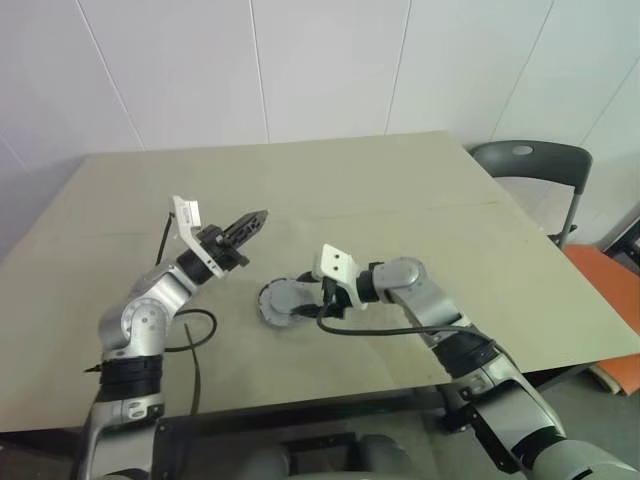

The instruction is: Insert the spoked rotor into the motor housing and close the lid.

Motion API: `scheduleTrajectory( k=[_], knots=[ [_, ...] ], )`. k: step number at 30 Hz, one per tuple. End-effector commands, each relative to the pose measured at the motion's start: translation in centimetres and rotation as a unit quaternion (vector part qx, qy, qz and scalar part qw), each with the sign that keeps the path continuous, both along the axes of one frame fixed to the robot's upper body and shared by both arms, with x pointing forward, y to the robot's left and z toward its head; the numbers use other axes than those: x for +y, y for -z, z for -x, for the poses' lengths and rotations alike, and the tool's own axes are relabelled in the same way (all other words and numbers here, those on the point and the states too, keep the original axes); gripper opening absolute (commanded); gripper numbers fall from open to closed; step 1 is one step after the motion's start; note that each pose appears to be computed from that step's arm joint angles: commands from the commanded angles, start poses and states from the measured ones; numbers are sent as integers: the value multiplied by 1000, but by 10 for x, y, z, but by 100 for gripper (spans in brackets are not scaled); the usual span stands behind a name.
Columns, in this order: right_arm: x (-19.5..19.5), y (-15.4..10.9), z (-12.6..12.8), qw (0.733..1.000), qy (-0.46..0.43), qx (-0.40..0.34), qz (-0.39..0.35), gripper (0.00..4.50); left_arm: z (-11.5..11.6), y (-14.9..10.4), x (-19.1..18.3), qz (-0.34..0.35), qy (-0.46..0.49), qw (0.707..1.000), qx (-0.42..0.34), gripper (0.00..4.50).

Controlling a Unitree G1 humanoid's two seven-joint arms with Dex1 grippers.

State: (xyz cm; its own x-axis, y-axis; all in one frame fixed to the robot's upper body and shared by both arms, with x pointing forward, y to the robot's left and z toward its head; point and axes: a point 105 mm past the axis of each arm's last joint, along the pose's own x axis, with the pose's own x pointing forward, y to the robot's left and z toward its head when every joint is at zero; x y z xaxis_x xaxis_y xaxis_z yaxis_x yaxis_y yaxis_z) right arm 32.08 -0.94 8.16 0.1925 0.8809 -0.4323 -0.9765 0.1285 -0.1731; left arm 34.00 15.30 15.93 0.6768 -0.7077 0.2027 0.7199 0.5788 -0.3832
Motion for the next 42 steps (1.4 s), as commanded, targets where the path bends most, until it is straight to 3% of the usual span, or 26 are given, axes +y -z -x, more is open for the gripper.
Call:
scheduleTrajectory(
  k=[1, 9, 14, 24, 35, 38, 42],
  knots=[
    [12, -25, -9, 999, -5, -44, -26, 337, 5, -6, 1, -53, -1, 997, -51, 0],
    [20, -17, -8, 998, -22, -66, -4, 337, 6, 2, 6, -77, -25, 995, -61, 0],
    [18, -14, 0, 998, -47, -29, -3, 337, 7, 4, 4, -76, -25, 995, -59, 0],
    [13, -11, -16, 999, -26, -30, 24, 337, 8, 4, -1, -70, -21, 996, -58, 0],
    [19, 20, -14, 994, -30, -70, 82, 337, 9, 4, -3, -66, -19, 996, -58, 0],
    [21, 25, -8, 994, -38, -57, 83, 337, 10, 5, -4, -66, -18, 996, -56, 0],
    [19, 39, 9, 994, -59, 16, 94, 337, 10, 5, -4, -66, -18, 996, -55, 0]
  ],
)
